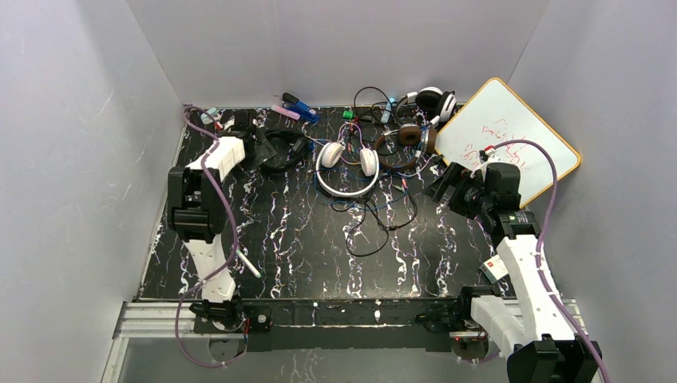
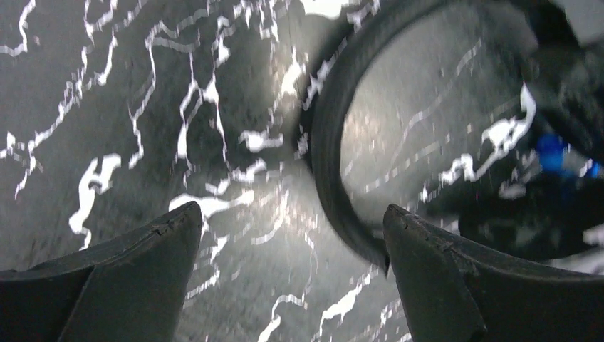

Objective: Wrap the headphones
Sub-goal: Pick up the headphones from the center of the board.

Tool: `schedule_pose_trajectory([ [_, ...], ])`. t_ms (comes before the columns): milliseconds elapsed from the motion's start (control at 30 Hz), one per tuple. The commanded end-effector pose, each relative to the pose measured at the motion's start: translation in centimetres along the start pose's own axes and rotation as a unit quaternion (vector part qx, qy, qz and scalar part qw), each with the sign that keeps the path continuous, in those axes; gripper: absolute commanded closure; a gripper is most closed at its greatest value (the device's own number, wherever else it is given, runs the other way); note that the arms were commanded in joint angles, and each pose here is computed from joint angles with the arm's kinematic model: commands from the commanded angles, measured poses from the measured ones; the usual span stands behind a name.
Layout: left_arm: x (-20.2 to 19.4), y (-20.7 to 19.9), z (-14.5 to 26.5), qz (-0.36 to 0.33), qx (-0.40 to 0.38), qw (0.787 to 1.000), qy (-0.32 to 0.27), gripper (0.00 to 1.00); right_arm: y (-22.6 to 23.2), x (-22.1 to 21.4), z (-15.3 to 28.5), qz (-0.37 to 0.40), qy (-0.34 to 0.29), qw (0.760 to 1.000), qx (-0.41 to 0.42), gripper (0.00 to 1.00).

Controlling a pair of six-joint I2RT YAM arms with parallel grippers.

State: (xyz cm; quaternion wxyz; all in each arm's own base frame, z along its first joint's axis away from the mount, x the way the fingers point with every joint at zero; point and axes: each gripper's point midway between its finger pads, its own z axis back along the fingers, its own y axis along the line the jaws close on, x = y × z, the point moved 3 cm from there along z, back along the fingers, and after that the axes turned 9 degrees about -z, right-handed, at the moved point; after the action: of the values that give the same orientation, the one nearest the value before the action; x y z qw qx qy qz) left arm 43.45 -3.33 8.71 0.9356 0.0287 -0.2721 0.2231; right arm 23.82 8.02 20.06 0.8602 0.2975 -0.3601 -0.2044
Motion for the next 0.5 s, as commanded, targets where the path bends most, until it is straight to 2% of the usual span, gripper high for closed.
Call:
schedule_pose_trajectory([
  [0, 3.3, 0.7, -1.4, 0.028, 0.035, 0.999, -0.026, 0.06, 1.7, 0.6, 1.1, 0.024, -0.013, 0.999, 0.037, 0.01],
  [167, 2.6, -0.9, -5.5, 0.023, 0.007, 0.999, 0.023, 0.15, 2.6, 1.3, 1.6, 0.033, -0.015, 0.998, 0.047, 0.01],
  [233, 2.6, -1.7, -6.2, 0.021, -0.012, 0.999, 0.041, 0.22, 2.9, 1.5, 1.8, 0.037, -0.014, 0.998, 0.046, 0.01],
  [333, 2.3, -1.2, -6.6, 0.017, 0.008, 0.998, 0.053, 0.28, 3.2, 1.8, 2.4, 0.043, -0.014, 0.998, 0.045, 0.04],
  [433, 1.4, 0.1, -6.8, 0.004, 0.036, 0.998, 0.058, 0.44, 3.5, 1.8, 2.8, 0.049, -0.016, 0.998, 0.048, 0.05],
  [467, 1.0, 0.4, -6.8, -0.003, 0.039, 0.997, 0.064, 0.58, 3.5, 1.8, 3.0, 0.05, -0.017, 0.997, 0.048, 0.05],
])
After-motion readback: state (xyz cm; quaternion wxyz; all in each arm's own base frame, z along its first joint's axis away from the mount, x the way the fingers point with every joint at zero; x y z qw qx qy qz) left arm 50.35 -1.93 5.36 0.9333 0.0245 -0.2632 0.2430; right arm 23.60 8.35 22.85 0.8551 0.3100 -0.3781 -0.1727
